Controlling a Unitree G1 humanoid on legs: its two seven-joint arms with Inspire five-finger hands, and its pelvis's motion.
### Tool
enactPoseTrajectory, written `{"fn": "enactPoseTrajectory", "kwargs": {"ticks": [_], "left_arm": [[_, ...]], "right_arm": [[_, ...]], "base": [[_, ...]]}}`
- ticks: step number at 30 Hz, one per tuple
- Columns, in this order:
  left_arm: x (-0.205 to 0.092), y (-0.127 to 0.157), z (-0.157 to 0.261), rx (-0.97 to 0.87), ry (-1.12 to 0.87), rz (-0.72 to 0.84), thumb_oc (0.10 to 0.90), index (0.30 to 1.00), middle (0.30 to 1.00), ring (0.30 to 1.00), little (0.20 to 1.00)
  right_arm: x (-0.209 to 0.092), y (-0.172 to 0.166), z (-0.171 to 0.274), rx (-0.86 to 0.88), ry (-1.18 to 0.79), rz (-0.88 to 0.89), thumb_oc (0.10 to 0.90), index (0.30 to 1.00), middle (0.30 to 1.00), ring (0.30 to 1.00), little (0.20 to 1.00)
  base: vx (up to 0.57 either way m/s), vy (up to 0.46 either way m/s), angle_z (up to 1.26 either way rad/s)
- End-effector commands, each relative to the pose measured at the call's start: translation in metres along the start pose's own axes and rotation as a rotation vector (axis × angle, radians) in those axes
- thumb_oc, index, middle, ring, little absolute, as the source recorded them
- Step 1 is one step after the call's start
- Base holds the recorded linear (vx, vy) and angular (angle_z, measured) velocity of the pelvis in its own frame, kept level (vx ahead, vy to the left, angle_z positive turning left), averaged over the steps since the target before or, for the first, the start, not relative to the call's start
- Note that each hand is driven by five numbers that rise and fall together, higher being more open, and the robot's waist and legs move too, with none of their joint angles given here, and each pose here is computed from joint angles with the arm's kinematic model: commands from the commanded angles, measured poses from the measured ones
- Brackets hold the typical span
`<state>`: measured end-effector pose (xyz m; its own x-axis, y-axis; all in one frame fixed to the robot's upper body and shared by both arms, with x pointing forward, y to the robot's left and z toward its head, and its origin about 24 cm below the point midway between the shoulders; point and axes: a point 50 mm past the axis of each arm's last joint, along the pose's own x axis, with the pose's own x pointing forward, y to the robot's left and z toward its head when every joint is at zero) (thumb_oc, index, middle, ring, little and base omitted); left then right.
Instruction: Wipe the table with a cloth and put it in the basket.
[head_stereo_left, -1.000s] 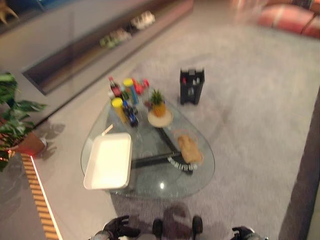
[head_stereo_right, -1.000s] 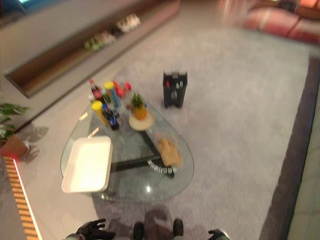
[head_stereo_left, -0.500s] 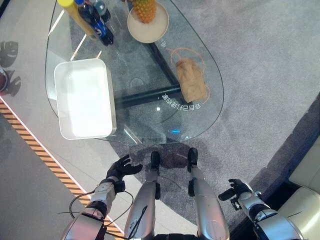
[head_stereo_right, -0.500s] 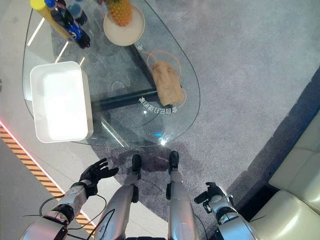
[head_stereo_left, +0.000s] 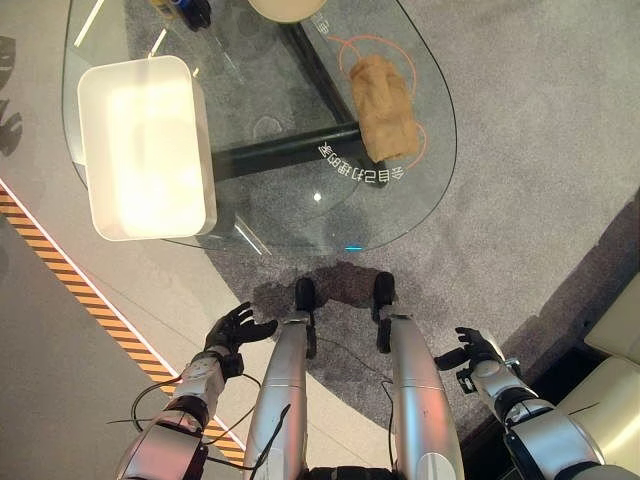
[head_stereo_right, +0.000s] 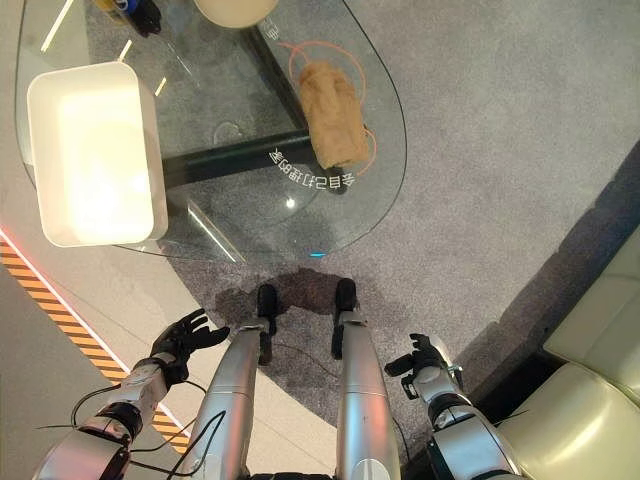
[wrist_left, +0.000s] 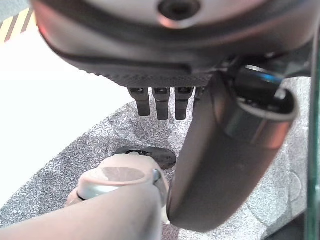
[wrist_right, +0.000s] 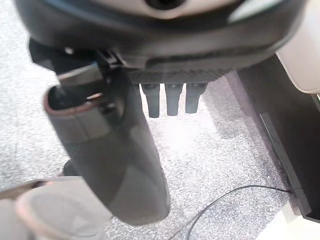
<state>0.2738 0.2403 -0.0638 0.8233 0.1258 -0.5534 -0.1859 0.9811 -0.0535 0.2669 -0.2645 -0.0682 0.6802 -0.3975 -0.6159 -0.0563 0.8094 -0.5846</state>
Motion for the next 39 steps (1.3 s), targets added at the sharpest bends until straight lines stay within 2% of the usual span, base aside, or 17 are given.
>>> {"fn": "enactPoseTrajectory", "kwargs": {"ticks": [1,12,17,23,27,28,32,36,37,39], "left_arm": [[-0.007,0.024,-0.007,-0.029,-0.002,0.066,0.800,0.900,0.900,0.900,0.900],[-0.007,0.026,-0.003,-0.032,-0.020,0.063,0.800,0.900,0.900,0.900,0.900],[-0.005,0.026,0.005,-0.034,-0.029,0.060,0.800,0.900,0.900,0.900,0.900],[-0.005,0.026,0.005,-0.020,-0.027,0.056,0.800,0.900,0.900,0.900,0.900],[-0.006,0.023,0.000,-0.012,-0.028,0.049,0.800,0.900,0.900,0.900,0.900],[-0.006,0.023,0.000,-0.011,-0.028,0.048,0.800,0.900,0.900,0.900,0.900],[-0.005,0.018,0.000,-0.010,-0.035,0.039,0.800,0.900,0.900,0.900,0.900],[-0.004,0.014,0.003,-0.015,-0.044,0.034,0.800,0.900,0.900,0.900,0.900],[-0.002,0.010,0.005,-0.015,-0.050,0.030,0.800,0.900,0.900,0.900,0.900],[-0.002,0.009,0.005,-0.015,-0.052,0.028,0.800,0.900,0.900,0.900,0.900]], "right_arm": [[-0.001,-0.026,-0.034,0.022,0.068,-0.086,0.800,0.900,0.900,0.900,0.900],[-0.002,-0.028,-0.036,0.033,0.042,-0.125,0.800,0.900,0.900,0.900,0.900],[0.000,-0.051,-0.016,0.076,-0.033,-0.256,0.800,0.900,0.900,0.900,0.900],[-0.006,-0.112,0.049,0.313,-0.270,-0.536,0.800,0.900,0.900,0.900,0.900],[-0.029,-0.153,0.116,0.453,-0.519,-0.681,0.800,0.900,0.900,0.900,0.900],[-0.031,-0.155,0.119,0.459,-0.536,-0.689,0.800,0.900,0.900,0.900,0.900],[-0.064,-0.175,0.180,0.547,-0.753,-0.737,0.800,0.900,0.900,0.900,0.900],[-0.087,-0.175,0.216,0.575,-0.888,-0.724,0.800,0.900,0.900,0.900,0.900],[-0.102,-0.170,0.236,0.565,-0.967,-0.706,0.800,0.900,0.900,0.900,0.900],[-0.109,-0.168,0.245,0.563,-1.001,-0.697,0.800,0.900,0.900,0.900,0.900]], "base": [[0.00,0.000,0.00],[0.00,0.003,-0.01],[0.00,0.000,0.00],[0.00,-0.005,0.01],[0.00,0.000,0.00],[0.00,0.000,0.00],[-0.02,0.008,0.00],[-0.03,0.008,0.01],[-0.06,0.016,0.03],[-0.04,0.008,0.03]]}}
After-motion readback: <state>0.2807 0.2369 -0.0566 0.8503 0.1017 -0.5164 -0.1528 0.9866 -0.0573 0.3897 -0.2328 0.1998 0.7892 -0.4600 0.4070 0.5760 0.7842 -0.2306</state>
